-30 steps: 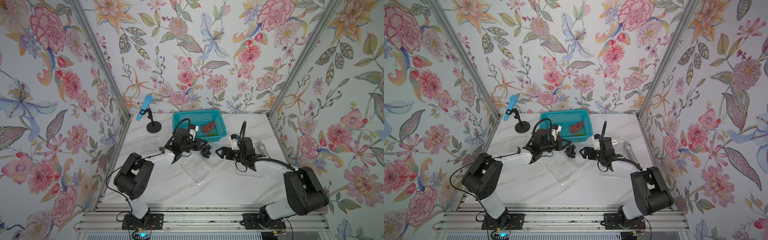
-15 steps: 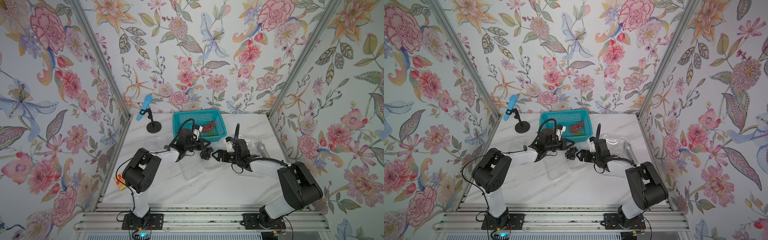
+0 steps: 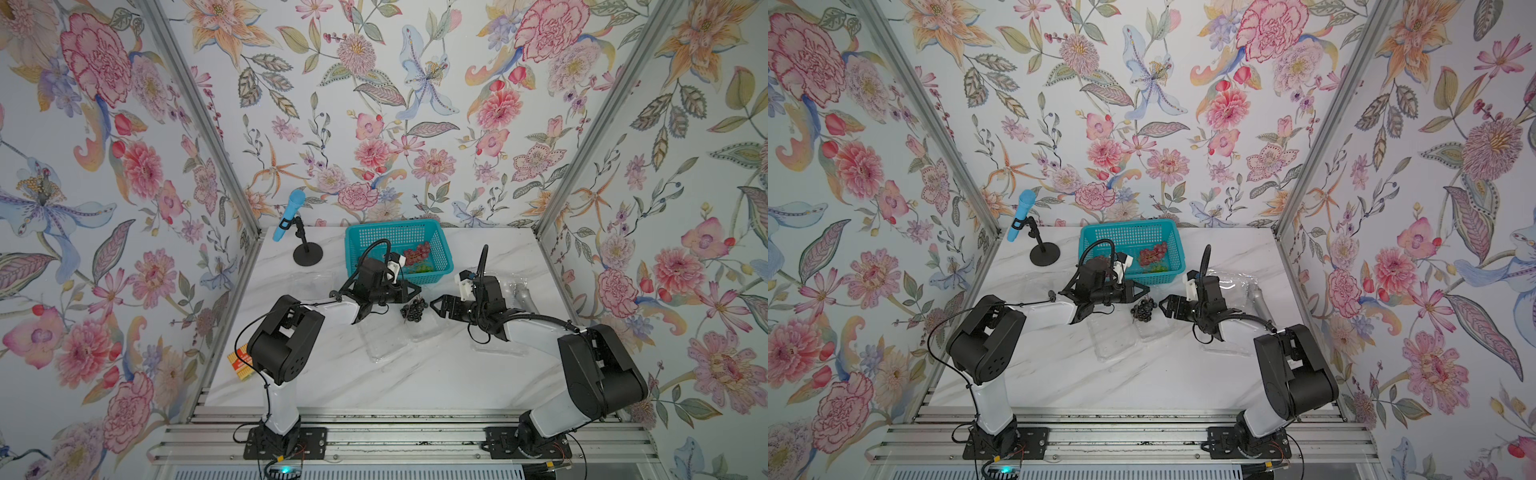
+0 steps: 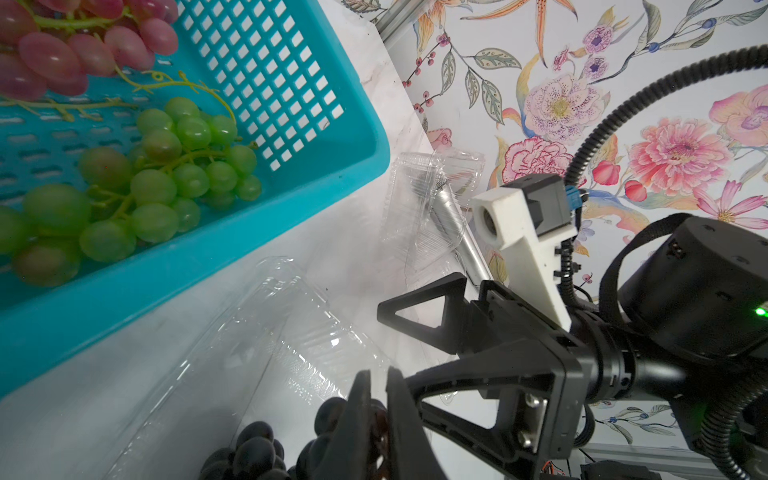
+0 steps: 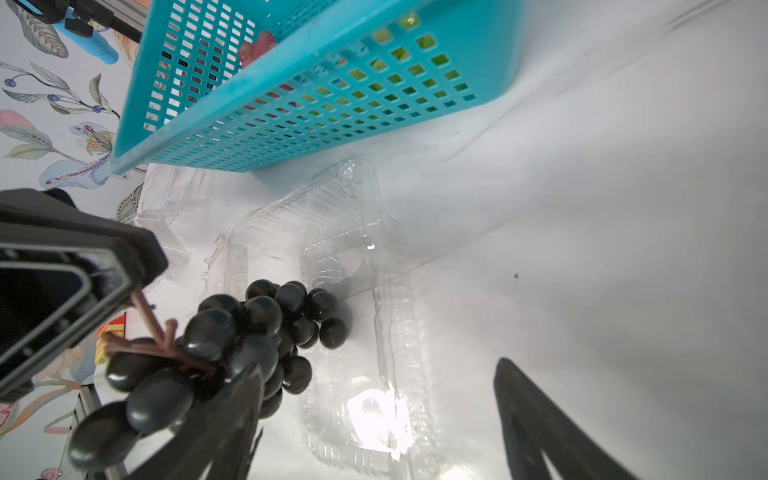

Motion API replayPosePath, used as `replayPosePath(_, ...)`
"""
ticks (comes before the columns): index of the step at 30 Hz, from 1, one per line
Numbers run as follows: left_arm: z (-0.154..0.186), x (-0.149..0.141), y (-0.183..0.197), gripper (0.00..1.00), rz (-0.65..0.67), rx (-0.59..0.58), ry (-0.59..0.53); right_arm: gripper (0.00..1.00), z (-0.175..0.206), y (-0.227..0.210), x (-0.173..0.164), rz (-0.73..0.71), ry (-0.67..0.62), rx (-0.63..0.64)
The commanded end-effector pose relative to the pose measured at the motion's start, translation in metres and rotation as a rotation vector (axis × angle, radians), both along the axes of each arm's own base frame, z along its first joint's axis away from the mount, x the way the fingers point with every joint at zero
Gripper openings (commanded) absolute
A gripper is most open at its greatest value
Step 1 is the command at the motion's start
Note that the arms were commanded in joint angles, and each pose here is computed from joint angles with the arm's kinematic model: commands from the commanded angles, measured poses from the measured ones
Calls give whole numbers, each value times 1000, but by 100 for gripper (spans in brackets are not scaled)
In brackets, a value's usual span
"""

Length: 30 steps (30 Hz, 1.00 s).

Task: Pack grapes into containers
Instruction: Place the grape into the packing box.

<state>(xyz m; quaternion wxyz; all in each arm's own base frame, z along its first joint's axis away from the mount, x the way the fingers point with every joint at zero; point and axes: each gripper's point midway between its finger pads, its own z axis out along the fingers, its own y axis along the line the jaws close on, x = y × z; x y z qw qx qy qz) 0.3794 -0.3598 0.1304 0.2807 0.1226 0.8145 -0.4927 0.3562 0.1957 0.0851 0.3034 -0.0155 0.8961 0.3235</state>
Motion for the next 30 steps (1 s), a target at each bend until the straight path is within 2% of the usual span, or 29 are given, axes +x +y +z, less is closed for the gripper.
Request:
replayPosePath(1,1,1,-10,21,-29,-5,-6,86,10,-8,0,-15,-27,-8)
replayPosePath(4,1,4,-12,33,-28,-4,-8,86,12,-12,0,-20,-32,-1)
replayPosePath(10,12,10,-12,46,-25,6,-41,87,16,-10,-1,-1,-43,9)
replayPosePath(12,21,16,-9,55,-17,32,-65,87,16,-5,-4,25,-47,-1)
replayPosePath(15,39,28,3,81,15,68,-113,87,13,5,-9,80,-46,-43)
replayPosePath(16,46,33,12,95,37,74,-123,87,9,8,-11,97,-43,-75)
replayPosePath(17,50,38,22,100,61,80,-128,87,6,11,-12,111,-39,-105)
replayPosePath(22,52,37,70,100,150,135,-132,86,-7,18,-8,142,-27,-202)
replayPosePath(25,41,21,90,100,178,201,-130,85,-15,14,-1,116,-14,-264)
replayPosePath(30,17,-19,113,100,211,221,-64,82,-19,13,7,100,-15,-300)
